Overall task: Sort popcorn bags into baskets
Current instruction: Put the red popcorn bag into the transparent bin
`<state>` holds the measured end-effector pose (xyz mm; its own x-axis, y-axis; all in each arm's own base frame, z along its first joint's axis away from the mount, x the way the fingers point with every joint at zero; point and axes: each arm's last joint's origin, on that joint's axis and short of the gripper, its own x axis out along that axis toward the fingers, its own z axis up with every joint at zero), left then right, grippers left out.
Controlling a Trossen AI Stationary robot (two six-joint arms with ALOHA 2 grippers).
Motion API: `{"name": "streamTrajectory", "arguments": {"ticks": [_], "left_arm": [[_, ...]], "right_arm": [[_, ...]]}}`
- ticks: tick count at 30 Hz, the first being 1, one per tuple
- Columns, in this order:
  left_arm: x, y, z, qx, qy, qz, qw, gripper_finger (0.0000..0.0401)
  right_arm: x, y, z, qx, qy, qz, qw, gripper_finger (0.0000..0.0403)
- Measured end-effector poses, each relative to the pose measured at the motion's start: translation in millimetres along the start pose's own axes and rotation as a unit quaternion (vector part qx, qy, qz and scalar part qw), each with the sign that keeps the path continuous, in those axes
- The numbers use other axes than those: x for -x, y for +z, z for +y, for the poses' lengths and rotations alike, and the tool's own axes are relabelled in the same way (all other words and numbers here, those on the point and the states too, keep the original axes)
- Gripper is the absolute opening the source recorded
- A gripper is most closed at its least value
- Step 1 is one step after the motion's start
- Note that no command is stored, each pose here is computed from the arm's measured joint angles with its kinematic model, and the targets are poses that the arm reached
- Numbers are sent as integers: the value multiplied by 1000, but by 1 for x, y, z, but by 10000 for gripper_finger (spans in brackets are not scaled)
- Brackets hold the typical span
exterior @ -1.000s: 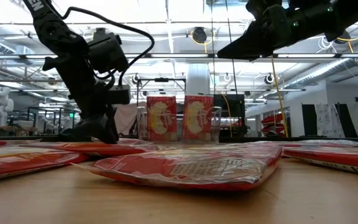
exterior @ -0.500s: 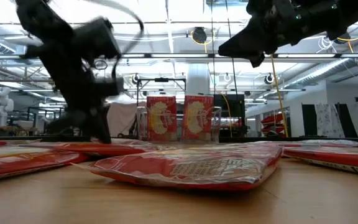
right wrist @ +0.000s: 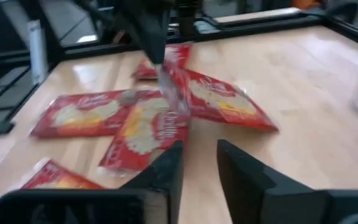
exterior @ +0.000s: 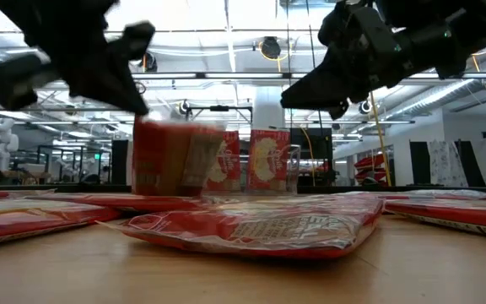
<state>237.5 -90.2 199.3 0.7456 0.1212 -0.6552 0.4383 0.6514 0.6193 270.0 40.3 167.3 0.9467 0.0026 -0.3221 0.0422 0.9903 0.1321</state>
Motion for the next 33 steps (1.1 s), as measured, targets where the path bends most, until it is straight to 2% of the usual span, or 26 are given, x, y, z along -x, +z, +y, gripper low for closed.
{"name": "streamTrajectory", "arguments": {"ticks": [5, 9, 12, 16, 21, 28, 30, 33], "left_arm": [[11, 14, -5, -20, 25, -43, 999, 3], [15, 21, -7, -31, 45, -66, 996, 2], [17, 25, -7, -33, 58, -80, 995, 3], [18, 29, -4, -38, 73, -99, 992, 2], [20, 33, -1, -45, 92, -114, 988, 4], [21, 36, 4, -35, 130, -111, 985, 9], [22, 36, 8, -19, 157, -104, 982, 16], [23, 37, 15, 60, 201, -105, 972, 32]], "right_arm": [[-14, -15, 13, 84, 35, -17, 996, 160], [-28, -18, 18, 112, 40, -60, 991, 204], [-43, -15, 21, 133, 27, -71, 988, 220], [-68, -7, 24, 159, 20, -75, 984, 220], [-82, 4, 22, 163, -1, -91, 982, 183], [-77, 14, 15, 172, 5, -82, 982, 77], [-75, 15, 13, 173, 11, -72, 982, 48], [-71, 20, 8, 175, 3, -55, 983, 13]]}}
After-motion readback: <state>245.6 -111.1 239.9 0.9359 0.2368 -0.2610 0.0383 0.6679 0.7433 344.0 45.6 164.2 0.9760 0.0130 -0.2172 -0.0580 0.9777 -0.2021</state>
